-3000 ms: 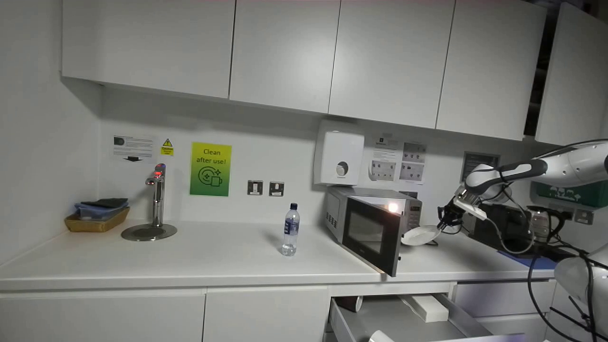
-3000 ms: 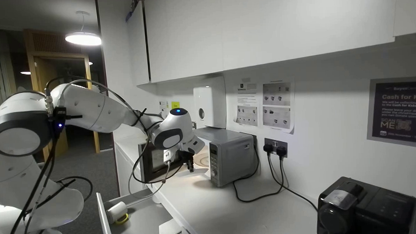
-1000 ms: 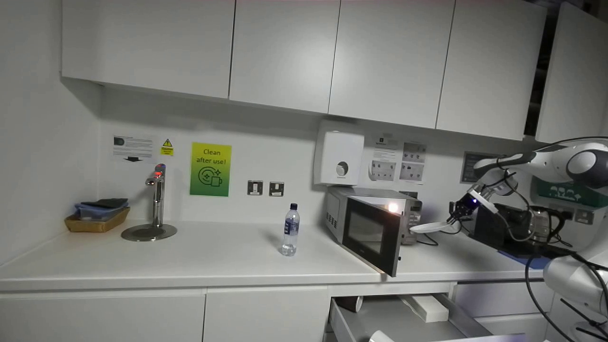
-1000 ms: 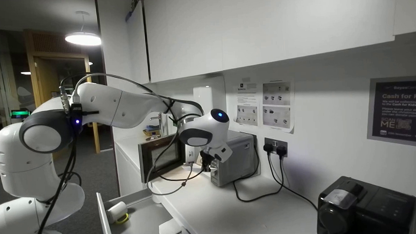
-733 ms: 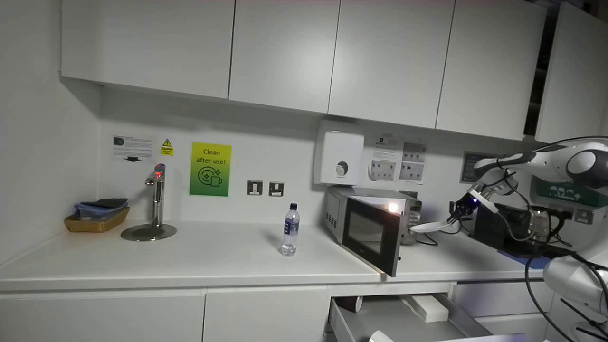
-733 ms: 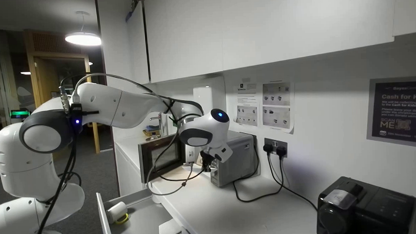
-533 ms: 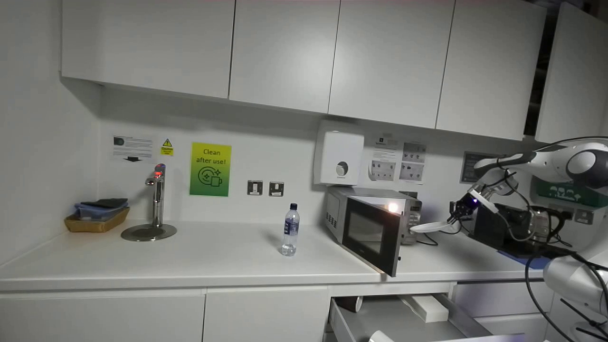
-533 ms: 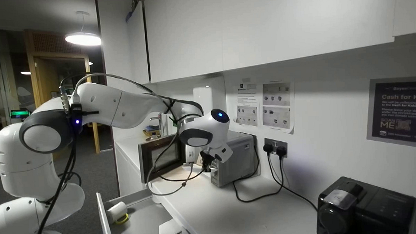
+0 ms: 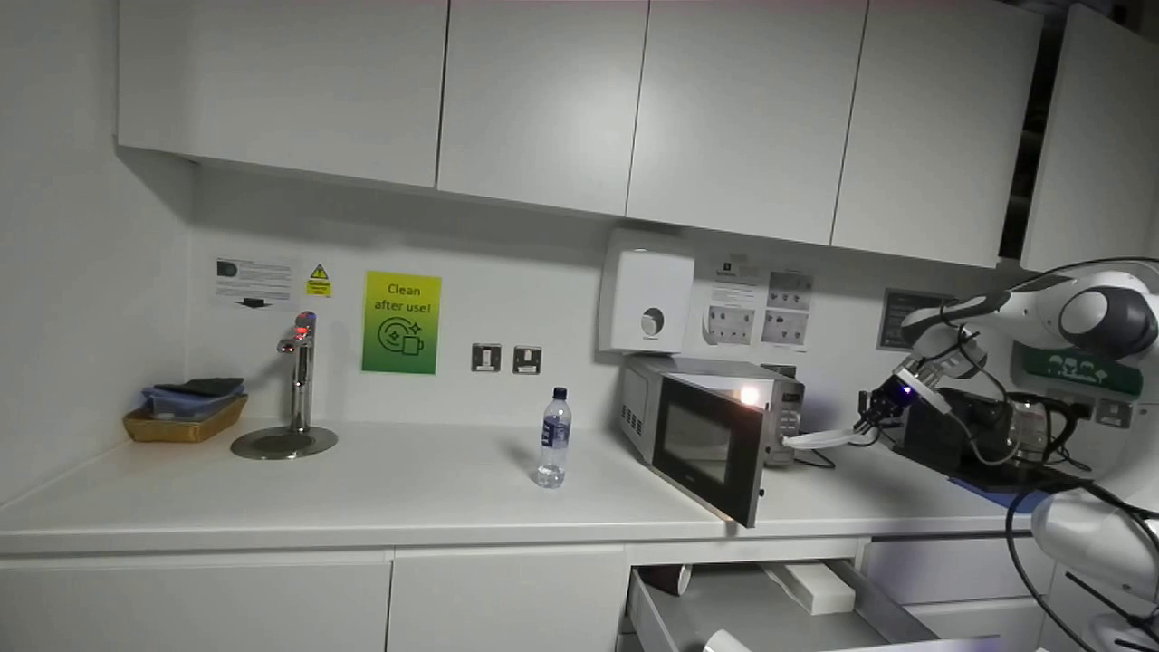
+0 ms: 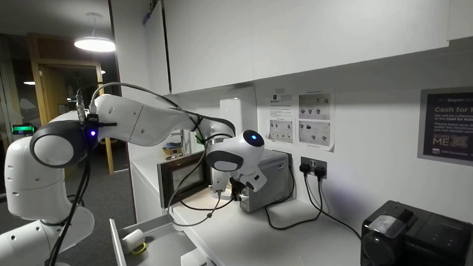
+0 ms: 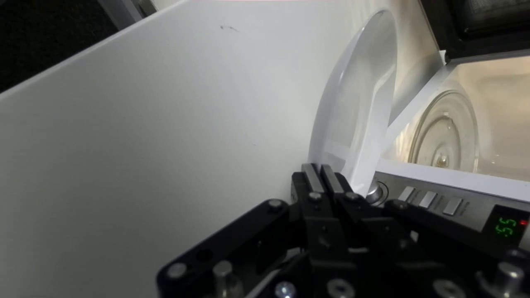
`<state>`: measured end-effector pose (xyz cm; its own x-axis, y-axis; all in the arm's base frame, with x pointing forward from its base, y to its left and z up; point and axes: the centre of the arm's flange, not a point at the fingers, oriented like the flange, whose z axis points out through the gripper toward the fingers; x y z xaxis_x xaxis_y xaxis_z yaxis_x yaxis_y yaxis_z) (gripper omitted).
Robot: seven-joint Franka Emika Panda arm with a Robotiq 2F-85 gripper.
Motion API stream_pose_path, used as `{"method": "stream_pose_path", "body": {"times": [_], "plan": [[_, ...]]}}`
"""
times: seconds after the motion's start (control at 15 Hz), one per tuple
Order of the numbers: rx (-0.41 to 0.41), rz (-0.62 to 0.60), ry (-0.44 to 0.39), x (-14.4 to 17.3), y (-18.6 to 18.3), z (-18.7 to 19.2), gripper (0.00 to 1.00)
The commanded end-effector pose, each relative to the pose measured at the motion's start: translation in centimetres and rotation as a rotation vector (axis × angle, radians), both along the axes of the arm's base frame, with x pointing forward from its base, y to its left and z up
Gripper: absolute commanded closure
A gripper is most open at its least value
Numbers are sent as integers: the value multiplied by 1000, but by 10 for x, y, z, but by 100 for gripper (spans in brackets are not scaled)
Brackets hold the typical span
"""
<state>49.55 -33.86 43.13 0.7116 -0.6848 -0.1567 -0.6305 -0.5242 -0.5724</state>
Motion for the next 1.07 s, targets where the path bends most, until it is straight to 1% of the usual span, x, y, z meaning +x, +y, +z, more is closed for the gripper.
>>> {"method": "stream_pose_path", "body": {"times": [0.0,0.13,0.33,0.47,0.67,1.0], "plan": [[10,32,26,-14,-3,11,99],[9,58,51,-23,-6,9,99],[16,127,58,-34,-10,6,99],[33,131,63,-36,-11,2,99],[52,80,62,-24,-14,-6,99],[51,87,-11,-12,-17,-16,99]]}}
